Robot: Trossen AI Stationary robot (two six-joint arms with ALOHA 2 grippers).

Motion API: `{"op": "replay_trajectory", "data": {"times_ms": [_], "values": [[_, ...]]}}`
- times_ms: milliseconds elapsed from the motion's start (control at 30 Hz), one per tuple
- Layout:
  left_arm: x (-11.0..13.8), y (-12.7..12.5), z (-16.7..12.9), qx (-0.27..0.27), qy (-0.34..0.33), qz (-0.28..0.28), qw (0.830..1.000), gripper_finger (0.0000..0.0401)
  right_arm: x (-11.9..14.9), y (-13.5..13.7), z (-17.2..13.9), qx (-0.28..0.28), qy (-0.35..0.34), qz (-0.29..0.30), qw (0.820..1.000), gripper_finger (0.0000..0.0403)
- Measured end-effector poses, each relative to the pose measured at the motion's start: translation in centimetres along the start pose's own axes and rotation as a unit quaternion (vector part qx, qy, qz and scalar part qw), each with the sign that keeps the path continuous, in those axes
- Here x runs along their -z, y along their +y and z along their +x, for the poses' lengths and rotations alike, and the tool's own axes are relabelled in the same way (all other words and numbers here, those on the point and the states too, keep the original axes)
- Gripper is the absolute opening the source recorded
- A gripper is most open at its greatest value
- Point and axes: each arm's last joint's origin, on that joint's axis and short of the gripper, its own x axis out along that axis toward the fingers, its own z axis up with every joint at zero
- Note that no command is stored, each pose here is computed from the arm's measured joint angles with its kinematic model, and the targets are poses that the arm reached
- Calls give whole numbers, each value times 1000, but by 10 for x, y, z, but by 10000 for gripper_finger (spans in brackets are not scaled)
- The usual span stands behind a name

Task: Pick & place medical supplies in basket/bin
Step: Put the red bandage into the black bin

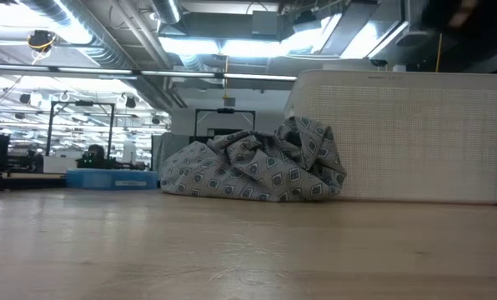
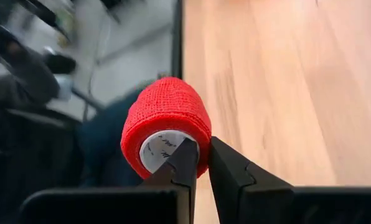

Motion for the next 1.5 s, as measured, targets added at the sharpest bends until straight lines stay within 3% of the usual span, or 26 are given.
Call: {"op": "replay_trajectory", "data": {"times_ms": [200,333,500,700,800,1067,1300,1500], "values": [[0,0,1,20,-3,2,1000,191,-13,28,-18,51,122,75,988,34],[1,-1,1,21,-1,6,1000,193,-9,41,-18,87,197,132,968,34],[2,-1,1,21,3,17,1000,192,17,47,1,135,307,198,921,34],[2,0,3,19,4,19,1000,189,51,37,20,230,410,220,855,34],[2,1,4,17,5,19,1000,191,60,35,26,251,428,216,841,34],[3,2,7,16,6,14,1000,188,70,19,28,307,412,189,837,34],[3,2,7,26,5,9,1000,186,83,6,27,333,433,208,811,34],[3,2,7,26,5,5,1000,185,83,7,28,322,432,207,816,36]]}}
